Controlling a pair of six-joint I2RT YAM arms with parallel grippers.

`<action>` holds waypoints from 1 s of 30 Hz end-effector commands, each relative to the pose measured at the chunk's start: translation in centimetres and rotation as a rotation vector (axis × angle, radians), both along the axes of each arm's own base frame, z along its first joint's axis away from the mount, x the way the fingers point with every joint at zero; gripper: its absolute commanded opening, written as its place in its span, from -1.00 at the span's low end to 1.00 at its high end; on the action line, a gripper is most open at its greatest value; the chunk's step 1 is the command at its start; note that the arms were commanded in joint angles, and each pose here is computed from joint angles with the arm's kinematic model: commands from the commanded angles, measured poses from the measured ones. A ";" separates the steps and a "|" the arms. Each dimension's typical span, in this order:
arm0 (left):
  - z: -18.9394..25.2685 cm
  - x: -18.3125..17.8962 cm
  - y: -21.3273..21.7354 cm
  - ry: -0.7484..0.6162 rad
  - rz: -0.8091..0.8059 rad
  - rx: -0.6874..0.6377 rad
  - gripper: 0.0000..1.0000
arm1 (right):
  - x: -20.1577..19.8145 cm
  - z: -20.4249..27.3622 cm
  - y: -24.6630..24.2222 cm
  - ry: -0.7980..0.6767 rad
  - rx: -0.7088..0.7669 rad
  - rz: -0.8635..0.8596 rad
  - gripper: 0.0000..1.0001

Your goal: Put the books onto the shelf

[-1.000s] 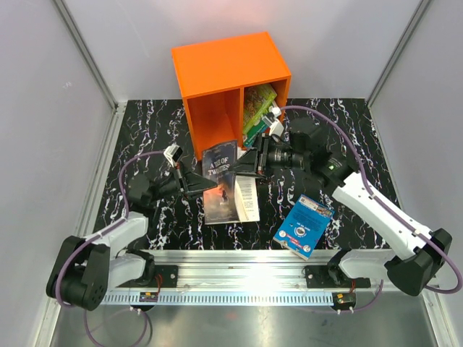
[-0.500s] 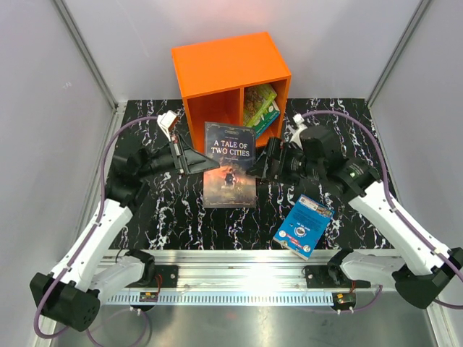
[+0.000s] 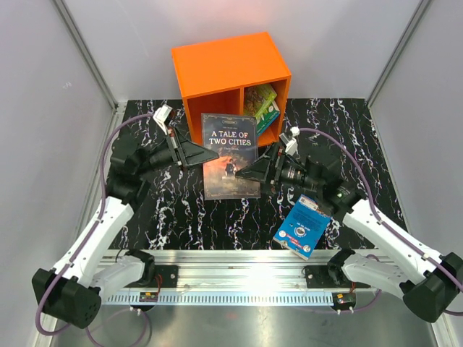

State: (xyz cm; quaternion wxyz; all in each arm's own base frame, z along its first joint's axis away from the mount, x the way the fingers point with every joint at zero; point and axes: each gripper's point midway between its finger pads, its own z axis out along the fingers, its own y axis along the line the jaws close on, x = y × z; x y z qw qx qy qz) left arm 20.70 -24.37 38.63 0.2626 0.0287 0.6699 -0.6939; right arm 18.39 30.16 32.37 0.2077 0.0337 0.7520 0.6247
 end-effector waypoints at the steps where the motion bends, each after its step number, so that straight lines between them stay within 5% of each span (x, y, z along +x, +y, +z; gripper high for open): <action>1: 5.3 -2.8 0.9 -0.190 -0.002 -0.116 -1.00 | -1.7 6.8 0.6 -0.125 0.247 0.105 1.00; 7: 4.7 -3.2 1.3 -0.162 0.027 -0.101 -1.00 | -1.8 7.5 0.7 -0.117 0.287 0.121 0.96; 9: 4.4 -3.1 1.5 -0.176 0.058 -0.080 -1.00 | -2.1 7.7 0.5 -0.114 0.291 0.125 0.53; 12: 4.1 -3.1 1.7 -0.159 0.084 -0.065 -1.00 | -2.7 7.3 0.2 -0.107 0.275 0.134 0.29; 15: 4.9 -3.3 1.9 -0.173 0.094 -0.087 -1.00 | -3.2 5.5 0.0 -0.057 0.246 0.143 0.93; 16: 5.1 -3.3 1.9 -0.174 0.094 -0.090 -1.00 | -3.2 4.9 -0.1 -0.042 0.233 0.139 0.99; 20: 7.9 -3.5 2.0 -0.214 0.093 -0.113 -1.00 | -3.3 3.0 -0.7 -0.006 0.224 0.096 0.99; 30: 12.1 -3.9 2.0 -0.251 0.077 -0.161 -1.00 | -2.6 7.6 -0.6 -0.066 0.452 0.103 1.00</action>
